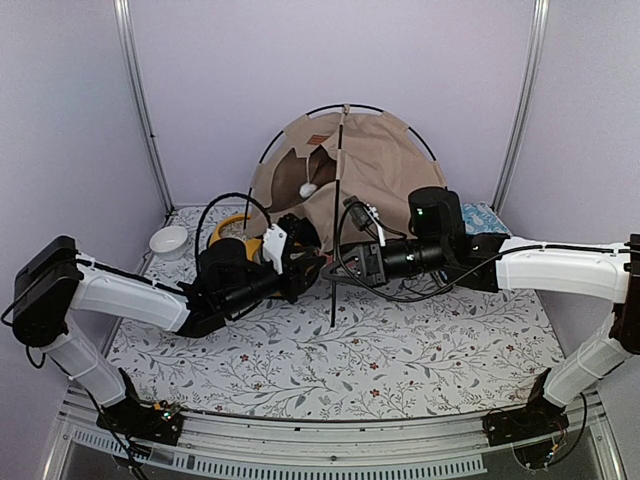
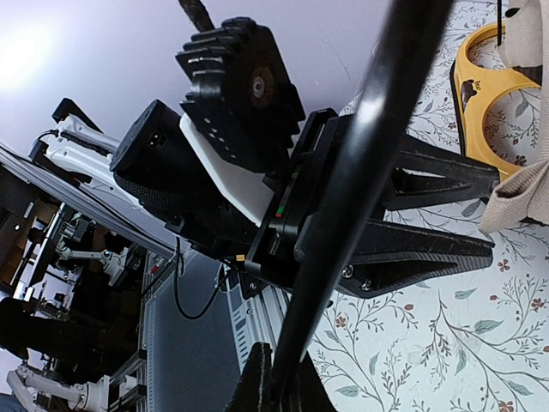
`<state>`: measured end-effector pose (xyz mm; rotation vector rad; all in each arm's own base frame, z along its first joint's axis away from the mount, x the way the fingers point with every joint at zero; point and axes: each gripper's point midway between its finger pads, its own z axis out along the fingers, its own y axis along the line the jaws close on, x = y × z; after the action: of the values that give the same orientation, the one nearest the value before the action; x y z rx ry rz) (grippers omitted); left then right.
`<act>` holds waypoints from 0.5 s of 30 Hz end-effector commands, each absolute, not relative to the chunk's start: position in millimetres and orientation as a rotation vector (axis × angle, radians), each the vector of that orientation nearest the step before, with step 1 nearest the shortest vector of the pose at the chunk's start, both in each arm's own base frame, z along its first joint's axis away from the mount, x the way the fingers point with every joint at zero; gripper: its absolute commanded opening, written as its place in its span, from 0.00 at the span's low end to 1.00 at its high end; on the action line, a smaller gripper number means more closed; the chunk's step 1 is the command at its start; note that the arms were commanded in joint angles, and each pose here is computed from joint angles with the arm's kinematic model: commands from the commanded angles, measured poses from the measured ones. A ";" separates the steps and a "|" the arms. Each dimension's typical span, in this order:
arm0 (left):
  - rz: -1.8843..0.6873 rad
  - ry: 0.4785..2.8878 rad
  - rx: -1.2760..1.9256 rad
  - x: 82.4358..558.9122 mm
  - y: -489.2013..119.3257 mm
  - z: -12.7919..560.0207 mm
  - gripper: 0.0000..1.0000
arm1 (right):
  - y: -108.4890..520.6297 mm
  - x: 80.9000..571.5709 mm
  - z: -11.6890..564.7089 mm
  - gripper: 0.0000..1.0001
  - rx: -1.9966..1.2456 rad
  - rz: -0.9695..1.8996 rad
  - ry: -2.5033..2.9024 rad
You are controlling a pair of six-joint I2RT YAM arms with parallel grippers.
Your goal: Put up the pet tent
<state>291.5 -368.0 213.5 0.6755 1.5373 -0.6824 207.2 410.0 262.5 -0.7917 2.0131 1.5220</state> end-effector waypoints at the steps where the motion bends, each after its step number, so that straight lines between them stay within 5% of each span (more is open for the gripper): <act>1: -0.660 1.477 0.691 292.6 -377.8 227.9 0.34 | 409.3 208.1 311.1 0.00 -0.841 1.514 1.822; 15: -0.619 1.470 0.706 297.0 -381.0 223.8 0.23 | 411.1 209.5 314.0 0.00 -0.830 1.525 1.826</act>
<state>298.4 -373.9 213.5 0.7092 1.5107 -0.6208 207.6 410.5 266.3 -0.7893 2.0154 1.5234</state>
